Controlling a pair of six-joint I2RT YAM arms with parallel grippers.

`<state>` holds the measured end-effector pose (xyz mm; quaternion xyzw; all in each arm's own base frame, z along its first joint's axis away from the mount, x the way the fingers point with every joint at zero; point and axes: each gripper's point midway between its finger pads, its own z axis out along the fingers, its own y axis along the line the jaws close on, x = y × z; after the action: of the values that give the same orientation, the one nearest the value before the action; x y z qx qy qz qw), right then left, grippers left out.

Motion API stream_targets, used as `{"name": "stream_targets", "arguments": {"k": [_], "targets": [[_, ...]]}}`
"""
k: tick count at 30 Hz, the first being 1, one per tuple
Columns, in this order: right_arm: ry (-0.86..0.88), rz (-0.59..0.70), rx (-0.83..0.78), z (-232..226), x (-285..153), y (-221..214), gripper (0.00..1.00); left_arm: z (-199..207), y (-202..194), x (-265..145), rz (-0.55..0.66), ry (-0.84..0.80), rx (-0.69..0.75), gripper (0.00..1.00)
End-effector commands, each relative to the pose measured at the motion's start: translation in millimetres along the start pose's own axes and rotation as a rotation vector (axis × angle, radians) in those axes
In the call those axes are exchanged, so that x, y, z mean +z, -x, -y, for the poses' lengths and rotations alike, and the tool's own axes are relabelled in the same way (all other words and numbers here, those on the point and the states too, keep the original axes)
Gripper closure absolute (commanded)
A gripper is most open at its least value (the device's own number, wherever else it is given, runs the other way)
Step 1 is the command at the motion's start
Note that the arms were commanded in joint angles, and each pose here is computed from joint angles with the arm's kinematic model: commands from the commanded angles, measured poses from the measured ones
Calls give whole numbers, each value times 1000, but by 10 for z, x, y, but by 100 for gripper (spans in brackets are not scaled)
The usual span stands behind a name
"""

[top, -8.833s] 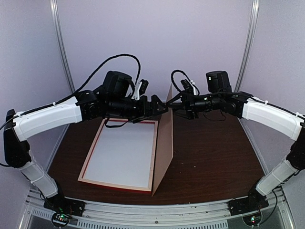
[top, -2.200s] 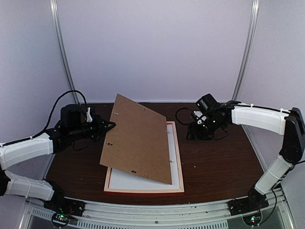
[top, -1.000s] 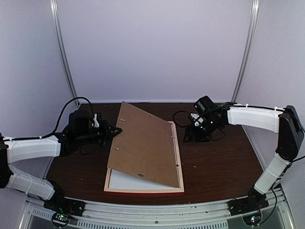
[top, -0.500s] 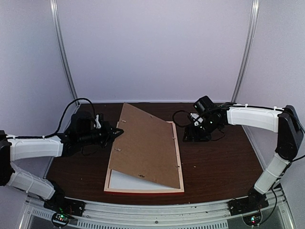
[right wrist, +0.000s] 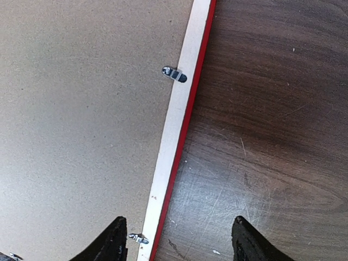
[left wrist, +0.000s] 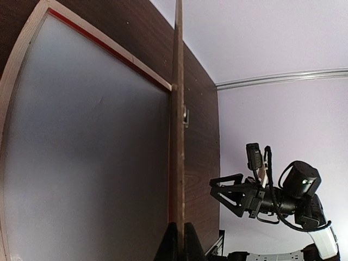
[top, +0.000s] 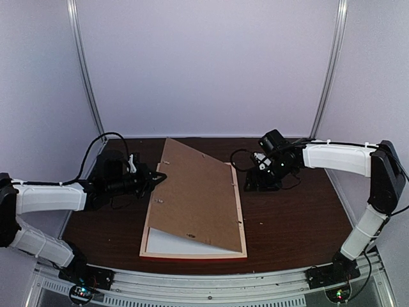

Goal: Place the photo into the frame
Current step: Move the backboard to the frame body.

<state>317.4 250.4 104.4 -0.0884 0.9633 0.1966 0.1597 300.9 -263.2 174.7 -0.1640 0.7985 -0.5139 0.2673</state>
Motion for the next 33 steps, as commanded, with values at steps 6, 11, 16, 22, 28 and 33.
{"name": "stream_targets", "arguments": {"k": [6, 11, 16, 22, 28, 33], "targets": [[35, -16, -2, -14, 63, -58, 35, 261, -14, 4, -9, -103, 65, 100], [35, -22, -4, -9, 70, -82, 35, 282, -7, 6, -15, -89, 92, 100], [38, -26, -7, -12, 77, -92, 35, 286, -1, 22, -16, -84, 108, 100], [37, -33, -6, -7, 97, -111, 35, 299, 9, 51, -19, -83, 117, 100], [64, -33, -14, -55, 102, -128, 35, 208, -28, 62, -30, -65, 106, 100], [121, -53, -74, -226, 114, -239, 34, 138, -56, 69, -38, -49, 95, 100]]}}
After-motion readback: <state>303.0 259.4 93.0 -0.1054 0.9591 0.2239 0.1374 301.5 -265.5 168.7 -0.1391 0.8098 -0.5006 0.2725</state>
